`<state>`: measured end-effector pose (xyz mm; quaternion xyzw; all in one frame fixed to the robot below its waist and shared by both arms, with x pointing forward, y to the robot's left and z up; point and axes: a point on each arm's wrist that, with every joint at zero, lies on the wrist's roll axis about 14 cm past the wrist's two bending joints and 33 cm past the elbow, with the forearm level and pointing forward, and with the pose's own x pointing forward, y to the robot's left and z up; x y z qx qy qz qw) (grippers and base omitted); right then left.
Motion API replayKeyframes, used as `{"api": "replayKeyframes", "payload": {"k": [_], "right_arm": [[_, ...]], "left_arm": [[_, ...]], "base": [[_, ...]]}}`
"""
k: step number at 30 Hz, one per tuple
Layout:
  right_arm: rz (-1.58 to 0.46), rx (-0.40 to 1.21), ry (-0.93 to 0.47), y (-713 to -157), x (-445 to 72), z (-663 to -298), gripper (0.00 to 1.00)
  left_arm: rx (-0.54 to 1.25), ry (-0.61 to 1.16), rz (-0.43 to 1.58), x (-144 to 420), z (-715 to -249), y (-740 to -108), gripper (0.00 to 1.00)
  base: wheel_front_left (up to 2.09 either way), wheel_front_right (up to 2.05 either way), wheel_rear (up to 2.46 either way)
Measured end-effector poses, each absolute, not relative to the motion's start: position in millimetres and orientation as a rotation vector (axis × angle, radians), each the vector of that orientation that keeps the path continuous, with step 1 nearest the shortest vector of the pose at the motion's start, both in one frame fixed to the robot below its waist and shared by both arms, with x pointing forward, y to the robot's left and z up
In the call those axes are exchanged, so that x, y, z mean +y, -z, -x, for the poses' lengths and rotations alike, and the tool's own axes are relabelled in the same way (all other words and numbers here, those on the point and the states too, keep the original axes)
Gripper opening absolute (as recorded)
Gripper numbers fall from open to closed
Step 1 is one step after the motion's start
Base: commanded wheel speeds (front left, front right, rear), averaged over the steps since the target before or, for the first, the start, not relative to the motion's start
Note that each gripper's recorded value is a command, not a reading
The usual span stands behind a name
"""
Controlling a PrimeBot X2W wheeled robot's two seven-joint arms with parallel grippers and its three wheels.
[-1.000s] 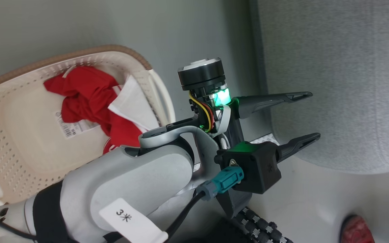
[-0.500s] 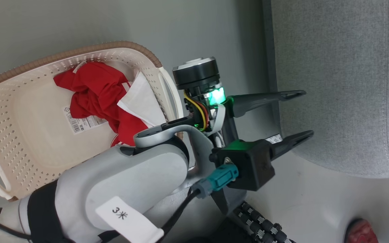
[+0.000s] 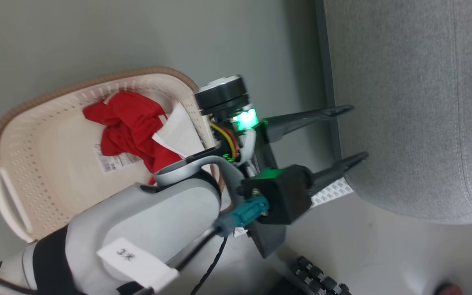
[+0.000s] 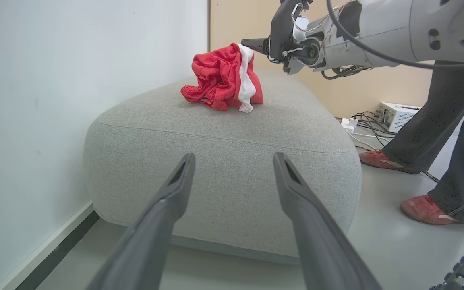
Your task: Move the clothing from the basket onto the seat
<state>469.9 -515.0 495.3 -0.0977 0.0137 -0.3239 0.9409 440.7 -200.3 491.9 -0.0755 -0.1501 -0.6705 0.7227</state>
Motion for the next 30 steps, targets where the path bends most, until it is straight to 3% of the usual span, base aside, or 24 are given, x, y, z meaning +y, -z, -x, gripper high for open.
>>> {"api": "replayKeyframes", "payload": {"k": [5,14,24,30], "right_arm": [[0.234,-0.009,0.613,-507,-496,-452,1.00],[0.191,-0.018,0.341,-491,-390,-456,1.00],[0.098,-0.059,-0.005,-498,-271,-471,1.00],[0.074,-0.119,-0.161,-518,-212,-465,1.00]], "left_arm": [[-0.323,1.399,0.167,-190,-449,-498,1.00],[-0.273,1.092,0.191,-146,-480,-512,1.00],[-0.137,0.684,0.208,-59,-500,-508,1.00],[-0.177,0.386,0.206,13,-501,-533,1.00]], "base": [[0.00,0.00,0.00],[0.00,0.00,0.00],[0.00,0.00,0.00],[0.00,0.00,0.00]]}}
